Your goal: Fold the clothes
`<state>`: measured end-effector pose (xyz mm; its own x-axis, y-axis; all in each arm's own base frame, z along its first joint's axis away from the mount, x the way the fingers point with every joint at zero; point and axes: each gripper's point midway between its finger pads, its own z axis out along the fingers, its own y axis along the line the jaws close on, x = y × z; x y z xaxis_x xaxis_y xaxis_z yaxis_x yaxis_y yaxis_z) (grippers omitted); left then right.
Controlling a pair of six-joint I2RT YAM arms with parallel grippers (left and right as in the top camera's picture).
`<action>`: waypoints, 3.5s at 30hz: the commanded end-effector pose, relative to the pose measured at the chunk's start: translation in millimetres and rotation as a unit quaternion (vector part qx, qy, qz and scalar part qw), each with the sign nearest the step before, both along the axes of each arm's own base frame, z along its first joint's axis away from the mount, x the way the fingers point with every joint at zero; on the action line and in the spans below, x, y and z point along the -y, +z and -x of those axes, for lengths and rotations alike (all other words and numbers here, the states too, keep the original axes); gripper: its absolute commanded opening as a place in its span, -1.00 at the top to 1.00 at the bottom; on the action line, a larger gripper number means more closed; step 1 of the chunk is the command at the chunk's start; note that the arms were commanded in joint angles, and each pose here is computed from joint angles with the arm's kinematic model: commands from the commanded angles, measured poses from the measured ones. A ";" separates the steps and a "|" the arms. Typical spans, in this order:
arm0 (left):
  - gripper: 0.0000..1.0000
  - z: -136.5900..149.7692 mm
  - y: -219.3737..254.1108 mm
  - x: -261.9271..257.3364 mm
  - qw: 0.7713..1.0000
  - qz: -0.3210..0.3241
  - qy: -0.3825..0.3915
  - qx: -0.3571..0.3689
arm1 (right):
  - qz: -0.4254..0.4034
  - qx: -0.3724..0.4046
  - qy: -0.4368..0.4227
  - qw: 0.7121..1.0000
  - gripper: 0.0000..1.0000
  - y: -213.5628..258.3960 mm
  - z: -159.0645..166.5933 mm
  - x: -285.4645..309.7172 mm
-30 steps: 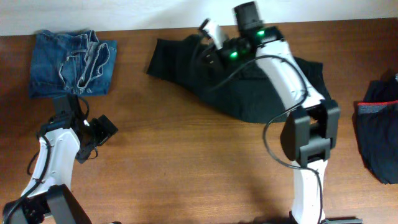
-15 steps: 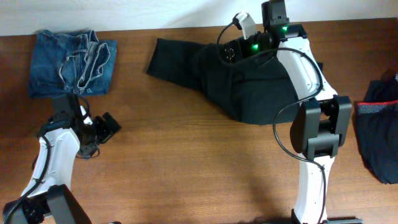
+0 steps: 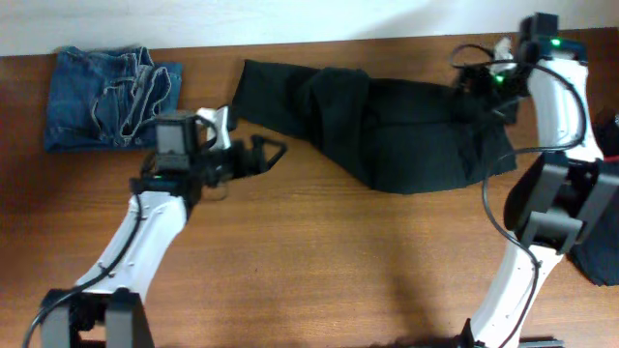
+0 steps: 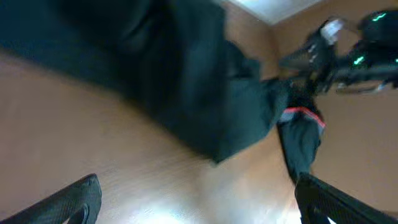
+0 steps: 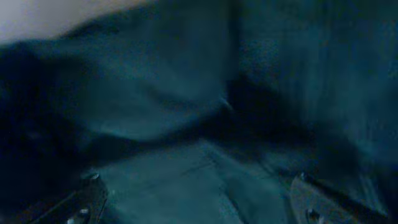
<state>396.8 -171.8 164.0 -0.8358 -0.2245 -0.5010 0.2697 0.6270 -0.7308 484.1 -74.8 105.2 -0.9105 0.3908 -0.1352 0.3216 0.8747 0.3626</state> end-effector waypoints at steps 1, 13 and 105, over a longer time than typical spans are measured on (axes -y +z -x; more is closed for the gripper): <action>-0.98 -19.3 -1.6 17.3 0.999 0.031 0.021 -0.001 | 0.011 0.010 0.030 0.999 -0.97 24.0 9.5 -6.8; -0.98 -63.3 -61.2 79.1 0.994 0.099 -0.040 -0.004 | 0.016 -0.032 0.037 0.999 -0.97 19.3 25.3 -18.8; 0.98 -191.4 -120.9 -44.2 0.883 0.232 0.307 -0.268 | 0.072 -0.098 0.056 0.991 -0.97 -83.3 48.0 -63.9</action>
